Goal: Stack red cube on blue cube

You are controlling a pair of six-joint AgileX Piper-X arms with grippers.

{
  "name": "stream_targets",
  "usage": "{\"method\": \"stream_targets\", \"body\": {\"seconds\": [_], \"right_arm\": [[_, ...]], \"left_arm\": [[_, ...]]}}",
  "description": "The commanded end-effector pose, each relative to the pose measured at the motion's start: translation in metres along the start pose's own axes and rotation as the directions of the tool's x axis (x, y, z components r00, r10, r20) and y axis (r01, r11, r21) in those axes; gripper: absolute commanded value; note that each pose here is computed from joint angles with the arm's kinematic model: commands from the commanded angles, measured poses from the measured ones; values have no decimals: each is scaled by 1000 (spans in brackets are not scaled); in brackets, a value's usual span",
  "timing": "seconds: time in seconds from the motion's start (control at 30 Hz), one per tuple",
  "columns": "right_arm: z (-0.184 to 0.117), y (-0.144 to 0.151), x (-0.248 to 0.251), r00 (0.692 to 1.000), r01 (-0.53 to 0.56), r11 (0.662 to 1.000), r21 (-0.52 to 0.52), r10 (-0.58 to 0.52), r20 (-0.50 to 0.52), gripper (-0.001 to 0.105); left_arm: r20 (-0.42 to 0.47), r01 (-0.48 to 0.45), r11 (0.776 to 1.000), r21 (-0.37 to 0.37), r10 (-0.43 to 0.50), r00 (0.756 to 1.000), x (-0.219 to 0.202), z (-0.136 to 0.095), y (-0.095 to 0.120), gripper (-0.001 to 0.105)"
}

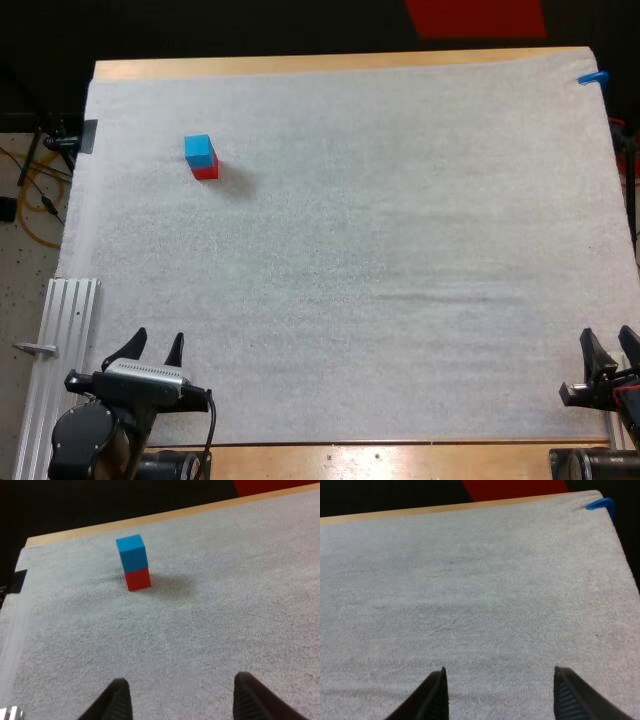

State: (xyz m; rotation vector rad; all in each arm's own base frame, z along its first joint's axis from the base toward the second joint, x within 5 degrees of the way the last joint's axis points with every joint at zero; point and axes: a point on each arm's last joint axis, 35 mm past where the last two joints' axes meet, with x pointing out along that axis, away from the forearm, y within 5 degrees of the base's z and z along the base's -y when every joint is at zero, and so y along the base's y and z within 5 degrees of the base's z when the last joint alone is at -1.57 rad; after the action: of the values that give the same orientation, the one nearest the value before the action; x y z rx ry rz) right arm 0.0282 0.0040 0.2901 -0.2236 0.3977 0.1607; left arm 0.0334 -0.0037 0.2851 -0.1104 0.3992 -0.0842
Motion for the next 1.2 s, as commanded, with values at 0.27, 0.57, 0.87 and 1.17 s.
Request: {"method": "stream_targets", "body": {"seconds": [0.27,0.57,0.87,1.17], "right_arm": [[3,2,1,996,-80,997,-19,80,26,47],[12,5,-4,971,-208,978,-34,210,114,47],[63,-1,-10,938,-306,946,-105,319,138,47],[116,-7,17,849,-500,853,-149,517,111,47]], "left_arm": [[2,-1,1000,-10,1,1000,2,2,0,46],[82,-29,1000,-6,30,996,-6,15,-1,46],[255,-131,991,-19,132,958,-50,50,-3,46],[208,-180,983,-30,182,961,-43,76,-4,46]]}}
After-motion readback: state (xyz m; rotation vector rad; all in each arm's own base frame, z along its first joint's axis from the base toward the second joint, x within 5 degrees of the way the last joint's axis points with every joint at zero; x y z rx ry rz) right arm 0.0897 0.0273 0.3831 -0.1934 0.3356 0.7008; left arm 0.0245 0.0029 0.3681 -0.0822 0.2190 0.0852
